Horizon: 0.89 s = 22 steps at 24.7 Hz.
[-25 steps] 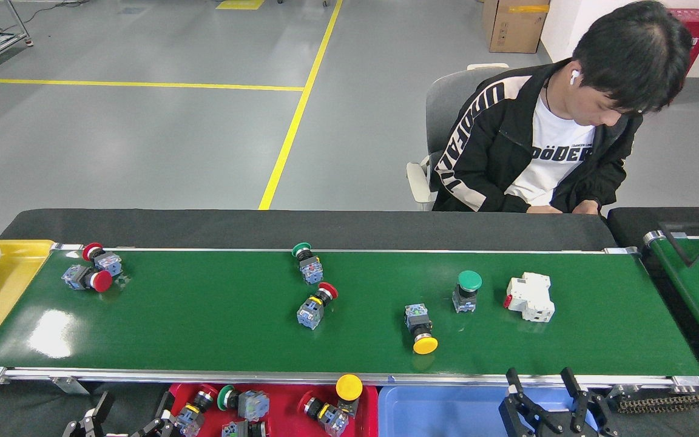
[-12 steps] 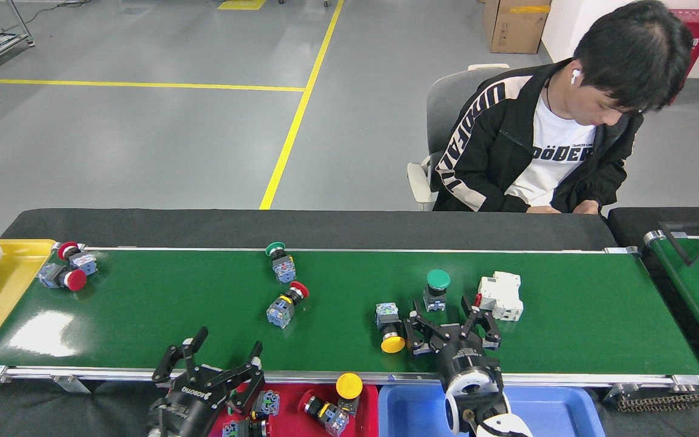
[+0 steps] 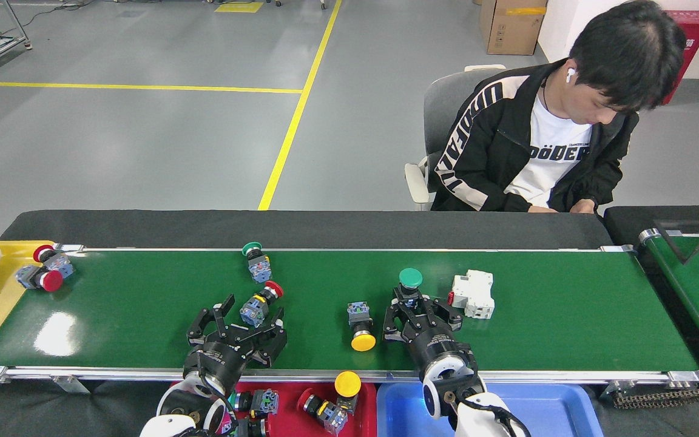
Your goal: Pick switch part from conveyor to tray
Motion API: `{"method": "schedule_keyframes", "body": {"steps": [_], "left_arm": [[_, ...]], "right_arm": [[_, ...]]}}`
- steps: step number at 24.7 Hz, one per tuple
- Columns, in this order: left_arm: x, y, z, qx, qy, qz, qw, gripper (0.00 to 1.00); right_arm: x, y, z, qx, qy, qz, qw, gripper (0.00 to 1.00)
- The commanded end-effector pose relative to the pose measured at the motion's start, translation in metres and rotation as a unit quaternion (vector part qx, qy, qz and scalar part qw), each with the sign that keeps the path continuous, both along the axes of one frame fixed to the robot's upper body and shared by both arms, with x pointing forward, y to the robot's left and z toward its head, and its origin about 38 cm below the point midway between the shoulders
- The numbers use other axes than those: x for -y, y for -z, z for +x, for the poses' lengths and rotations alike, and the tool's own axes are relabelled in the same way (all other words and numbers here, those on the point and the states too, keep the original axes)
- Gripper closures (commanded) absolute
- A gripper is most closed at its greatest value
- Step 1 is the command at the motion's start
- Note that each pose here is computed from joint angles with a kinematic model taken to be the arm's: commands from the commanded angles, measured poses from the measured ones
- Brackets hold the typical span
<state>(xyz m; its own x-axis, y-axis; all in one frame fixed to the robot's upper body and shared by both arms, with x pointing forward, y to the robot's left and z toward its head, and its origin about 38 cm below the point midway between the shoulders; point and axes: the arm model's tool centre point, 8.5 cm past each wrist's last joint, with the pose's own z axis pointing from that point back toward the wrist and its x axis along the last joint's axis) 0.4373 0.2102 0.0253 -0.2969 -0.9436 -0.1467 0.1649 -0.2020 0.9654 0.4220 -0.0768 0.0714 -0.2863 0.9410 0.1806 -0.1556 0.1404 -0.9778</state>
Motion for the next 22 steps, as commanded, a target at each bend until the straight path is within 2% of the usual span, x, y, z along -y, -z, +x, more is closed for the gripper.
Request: {"method": "schedule_keyframes", "body": {"steps": [1, 3, 4, 6, 7, 8, 9, 11, 14, 19, 22], "left_arm": [[-0.013, -0.01, 0.007, 0.017, -0.009, 0.002, 1.0, 0.56], [-0.017, -0.009, 0.005, 0.016, -0.01, -0.005, 1.0, 0.93], [-0.017, -0.009, 0.004, 0.016, -0.011, -0.008, 1.0, 0.94], [-0.019, -0.01, 0.003, 0.018, -0.013, -0.015, 1.0, 0.95], [-0.019, -0.011, 0.001, 0.02, -0.012, -0.015, 1.0, 0.95], [-0.019, -0.012, -0.003, 0.024, -0.012, -0.017, 0.999, 0.95], [-0.022, -0.015, -0.009, 0.031, -0.012, -0.019, 0.999, 0.95], [-0.029, -0.023, -0.023, 0.048, -0.007, -0.019, 0.999, 0.95], [-0.028, -0.033, -0.061, 0.068, 0.017, -0.028, 0.997, 0.95], [-0.023, -0.031, -0.112, 0.065, 0.038, -0.026, 0.997, 0.94], [-0.018, -0.027, -0.135, 0.065, 0.048, -0.031, 0.996, 0.94]], "right_arm": [[0.004, -0.018, -0.014, 0.038, -0.03, 0.01, 0.999, 0.96], [0.003, -0.022, -0.053, 0.057, -0.08, 0.024, 0.995, 0.95], [-0.002, -0.022, -0.069, 0.061, -0.104, 0.033, 0.992, 0.92], [-0.024, -0.015, -0.104, 0.055, -0.175, 0.054, 0.982, 0.8], [-0.046, -0.013, -0.118, 0.046, -0.203, 0.068, 0.976, 0.58], [-0.066, -0.011, -0.132, 0.035, -0.216, 0.08, 0.972, 0.15], [-0.077, -0.008, -0.141, 0.02, -0.219, 0.081, 0.972, 0.03], [-0.087, -0.006, -0.146, 0.007, -0.22, 0.077, 0.972, 0.02], [-0.088, -0.007, -0.145, 0.007, -0.218, 0.076, 0.973, 0.02], [-0.085, -0.011, -0.143, 0.013, -0.214, 0.077, 0.974, 0.02], [-0.064, -0.016, -0.129, 0.022, -0.17, 0.074, 0.982, 0.02]]}}
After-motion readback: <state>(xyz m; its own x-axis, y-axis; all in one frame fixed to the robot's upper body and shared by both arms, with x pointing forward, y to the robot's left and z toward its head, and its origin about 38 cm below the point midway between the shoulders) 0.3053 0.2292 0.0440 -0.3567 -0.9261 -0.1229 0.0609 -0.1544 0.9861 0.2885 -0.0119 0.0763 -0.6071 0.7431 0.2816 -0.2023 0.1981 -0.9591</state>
